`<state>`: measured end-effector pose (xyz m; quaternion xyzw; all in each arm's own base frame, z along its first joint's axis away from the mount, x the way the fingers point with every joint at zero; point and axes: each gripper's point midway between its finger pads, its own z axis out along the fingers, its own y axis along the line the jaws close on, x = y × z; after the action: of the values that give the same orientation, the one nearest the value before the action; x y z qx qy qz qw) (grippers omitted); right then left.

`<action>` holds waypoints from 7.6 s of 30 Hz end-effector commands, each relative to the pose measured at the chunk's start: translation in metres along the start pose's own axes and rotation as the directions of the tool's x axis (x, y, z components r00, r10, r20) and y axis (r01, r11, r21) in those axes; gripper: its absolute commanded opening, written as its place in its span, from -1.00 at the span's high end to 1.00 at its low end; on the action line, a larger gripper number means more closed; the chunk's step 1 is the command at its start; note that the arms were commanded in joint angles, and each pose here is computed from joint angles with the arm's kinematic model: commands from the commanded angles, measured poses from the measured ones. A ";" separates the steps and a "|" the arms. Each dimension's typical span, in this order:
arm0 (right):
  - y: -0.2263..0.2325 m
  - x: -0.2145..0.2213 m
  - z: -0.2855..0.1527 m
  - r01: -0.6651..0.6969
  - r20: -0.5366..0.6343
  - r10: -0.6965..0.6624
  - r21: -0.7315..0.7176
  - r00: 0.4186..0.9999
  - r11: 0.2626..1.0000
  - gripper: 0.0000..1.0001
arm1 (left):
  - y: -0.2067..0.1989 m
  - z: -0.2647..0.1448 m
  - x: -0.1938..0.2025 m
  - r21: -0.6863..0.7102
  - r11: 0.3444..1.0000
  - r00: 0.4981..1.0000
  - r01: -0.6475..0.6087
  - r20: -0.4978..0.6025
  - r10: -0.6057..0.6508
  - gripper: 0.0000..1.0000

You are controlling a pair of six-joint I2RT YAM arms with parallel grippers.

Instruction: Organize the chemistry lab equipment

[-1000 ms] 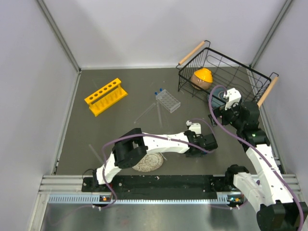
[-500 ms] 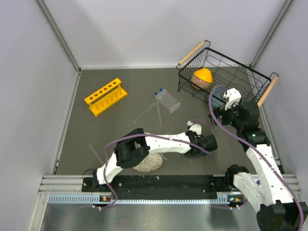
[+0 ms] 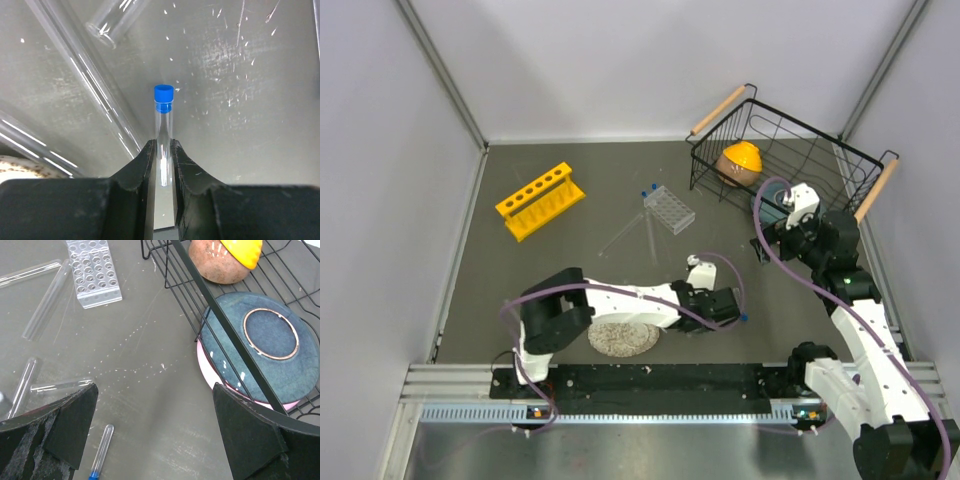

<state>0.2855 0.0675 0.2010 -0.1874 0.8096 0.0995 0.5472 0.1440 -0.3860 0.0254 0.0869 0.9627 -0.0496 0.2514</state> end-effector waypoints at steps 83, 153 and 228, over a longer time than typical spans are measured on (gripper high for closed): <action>0.137 -0.104 0.162 0.201 -0.115 -0.309 -0.542 0.944 0.816 0.80 | 0.197 -0.131 -0.031 0.539 0.834 0.722 0.117 0.530 -0.444 -0.98; 0.126 -0.093 0.288 0.165 -0.149 -0.243 -0.407 0.958 0.898 0.06 | 0.193 -0.135 -0.022 0.531 0.836 0.781 0.138 0.461 -0.421 -0.98; 0.094 0.197 0.005 0.100 -0.631 -0.492 -0.551 0.600 0.828 0.43 | 0.135 -0.123 -0.035 0.632 0.753 0.858 0.186 0.270 -0.438 -0.98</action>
<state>0.1826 0.1112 0.0157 -0.4767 0.8659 0.1019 0.1123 0.1373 -0.2335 0.1239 0.0135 0.8557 -0.3482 0.3825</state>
